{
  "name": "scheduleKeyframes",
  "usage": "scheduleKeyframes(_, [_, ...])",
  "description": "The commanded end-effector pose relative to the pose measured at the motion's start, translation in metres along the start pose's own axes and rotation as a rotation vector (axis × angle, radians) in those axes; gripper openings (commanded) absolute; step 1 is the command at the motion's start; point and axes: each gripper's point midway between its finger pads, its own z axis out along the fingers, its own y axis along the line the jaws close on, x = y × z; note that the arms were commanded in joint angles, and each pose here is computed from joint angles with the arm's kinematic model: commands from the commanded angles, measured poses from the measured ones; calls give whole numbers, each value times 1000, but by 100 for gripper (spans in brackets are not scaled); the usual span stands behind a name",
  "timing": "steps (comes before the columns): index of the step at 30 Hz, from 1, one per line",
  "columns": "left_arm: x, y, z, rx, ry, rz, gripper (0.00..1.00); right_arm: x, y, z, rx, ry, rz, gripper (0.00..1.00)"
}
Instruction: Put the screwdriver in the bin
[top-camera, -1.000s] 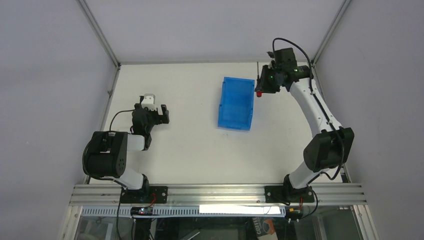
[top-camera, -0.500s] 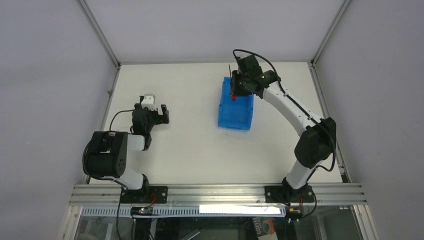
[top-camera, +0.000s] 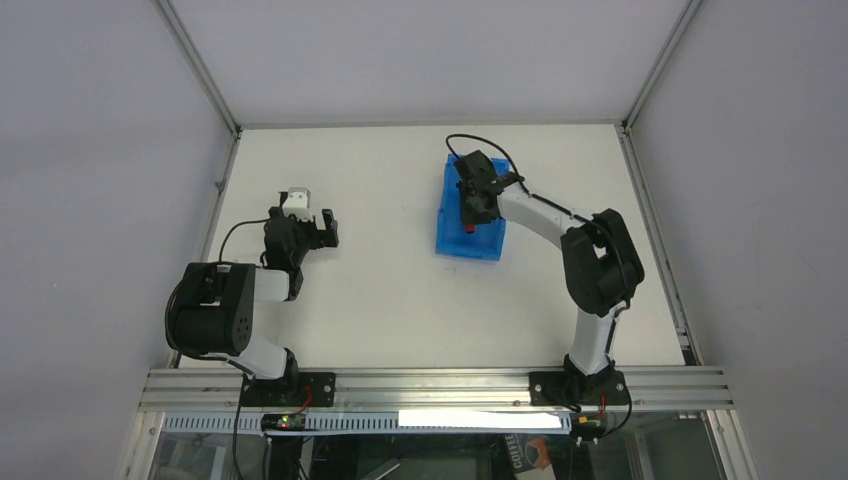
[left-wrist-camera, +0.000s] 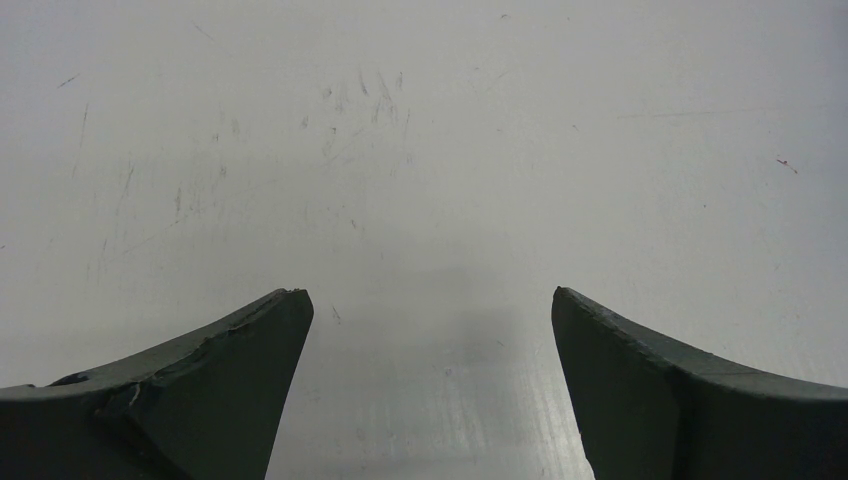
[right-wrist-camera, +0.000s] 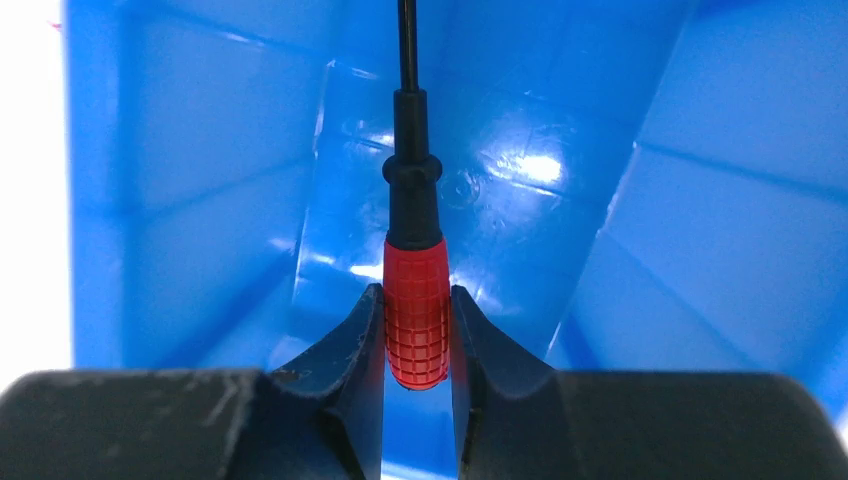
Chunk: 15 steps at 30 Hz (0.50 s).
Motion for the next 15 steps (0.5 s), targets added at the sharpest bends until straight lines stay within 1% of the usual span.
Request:
scheduleKeyframes(1, [-15,-2,-1,14,-51,-19,99,-10,0,22,38,-60,-9,16])
scheduleKeyframes(3, [-16,-2,-1,13,-52,-20,99,-6,0,29,54,-49,-14,21])
scheduleKeyframes(6, [-16,-2,-1,13,-52,-21,99,-3,-1,33,78,-50,-17,35])
scheduleKeyframes(9, [-15,-2,-1,12,-51,-20,99,-6,0,31,90,-63,-15,45])
scheduleKeyframes(12, [-16,-2,-1,14,-52,-20,99,-13,2,23,91,-82,-12,47])
scheduleKeyframes(15, [-16,-2,-1,13,-52,-20,99,-29,4,6,85,-125,-9,50])
